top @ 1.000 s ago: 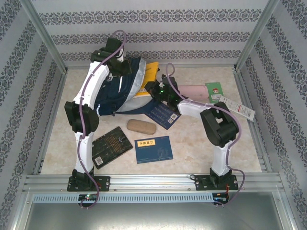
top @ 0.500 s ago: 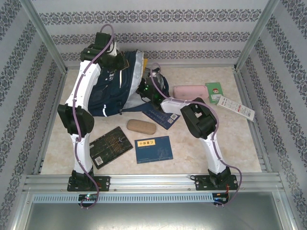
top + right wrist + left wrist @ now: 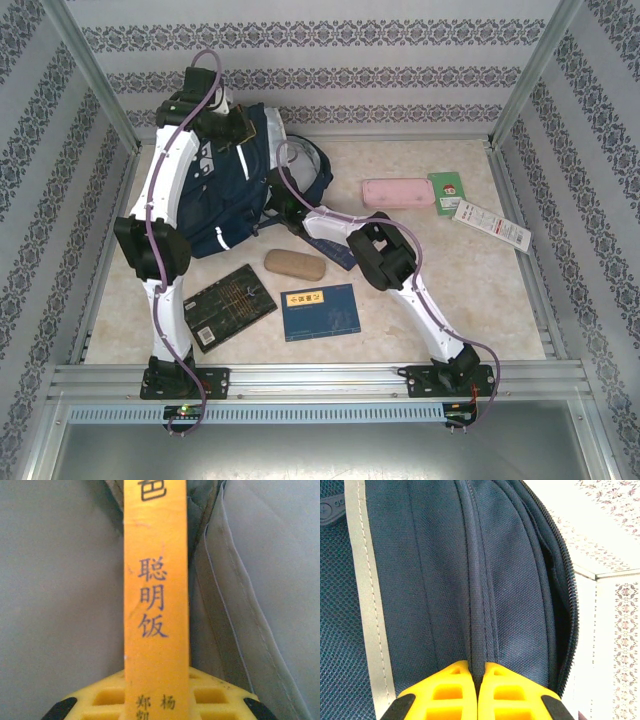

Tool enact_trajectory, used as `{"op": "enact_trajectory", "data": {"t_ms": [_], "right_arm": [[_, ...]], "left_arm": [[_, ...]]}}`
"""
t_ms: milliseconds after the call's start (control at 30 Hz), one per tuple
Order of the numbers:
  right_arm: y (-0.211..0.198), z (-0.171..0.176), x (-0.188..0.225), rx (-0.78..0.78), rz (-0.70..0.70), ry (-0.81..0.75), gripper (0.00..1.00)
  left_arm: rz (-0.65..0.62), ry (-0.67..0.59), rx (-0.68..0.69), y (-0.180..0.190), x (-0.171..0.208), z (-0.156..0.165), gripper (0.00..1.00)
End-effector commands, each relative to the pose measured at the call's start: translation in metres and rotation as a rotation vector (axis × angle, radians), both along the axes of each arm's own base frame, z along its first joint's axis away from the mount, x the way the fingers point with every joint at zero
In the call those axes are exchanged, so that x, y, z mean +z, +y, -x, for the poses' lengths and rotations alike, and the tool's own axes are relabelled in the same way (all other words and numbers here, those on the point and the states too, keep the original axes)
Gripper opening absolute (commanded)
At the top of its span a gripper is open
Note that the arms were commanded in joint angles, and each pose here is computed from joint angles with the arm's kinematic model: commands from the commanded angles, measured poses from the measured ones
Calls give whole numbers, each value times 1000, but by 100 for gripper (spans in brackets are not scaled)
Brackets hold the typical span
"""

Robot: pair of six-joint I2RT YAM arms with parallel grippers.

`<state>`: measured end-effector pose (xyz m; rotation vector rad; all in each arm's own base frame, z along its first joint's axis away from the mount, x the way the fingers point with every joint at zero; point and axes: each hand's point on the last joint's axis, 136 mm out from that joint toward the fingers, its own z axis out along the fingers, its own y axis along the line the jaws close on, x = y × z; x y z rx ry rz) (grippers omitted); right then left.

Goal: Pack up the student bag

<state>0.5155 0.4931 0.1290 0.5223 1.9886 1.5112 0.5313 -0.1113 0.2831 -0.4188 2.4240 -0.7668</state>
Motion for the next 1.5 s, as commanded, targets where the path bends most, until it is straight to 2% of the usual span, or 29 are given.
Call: {"op": "enact_trajectory", "data": {"t_ms": [0,33,100,167,300,533,667,700,867,933,1000,1033,1067,1133,1233,1333,1467], "right_arm": [[18,18,3,112,25,0,17],[15,19,2,114,33,5,22],[4,18,3,107,59,-2,39],[-6,19,7,105,84,-19,43],[-27,17,24,97,123,-51,55],[-67,18,45,71,202,-73,63],[-87,19,38,76,243,-35,64],[-92,19,36,71,253,-27,63],[-99,19,25,90,248,-3,38],[-97,20,18,103,237,20,39],[-93,22,12,119,233,43,47],[-93,24,9,122,238,51,46],[-94,25,6,120,245,53,42],[-100,25,-1,102,259,66,23],[-105,24,-6,89,260,75,1],[-103,22,0,105,208,49,0],[-97,23,30,136,65,-52,0]], "left_arm": [[105,-188,-156,-39,66,11,0],[102,-186,-158,-38,65,11,0],[95,-174,-164,-39,59,10,0],[81,-164,-170,-38,53,10,0],[21,-134,-175,-32,37,12,0],[-47,-102,-231,-29,14,17,0],[-36,-109,-273,-29,13,20,0],[-11,-114,-289,-30,15,20,0],[33,-109,-290,-25,15,19,0],[39,-102,-290,-26,12,18,0],[47,-99,-291,-27,10,17,0],[49,-98,-290,-27,10,17,0],[52,-97,-288,-27,10,16,0],[57,-99,-290,-28,11,16,0],[62,-102,-293,-29,12,17,0],[68,-111,-304,-30,15,18,0],[79,-129,-332,-33,21,20,0]]}}
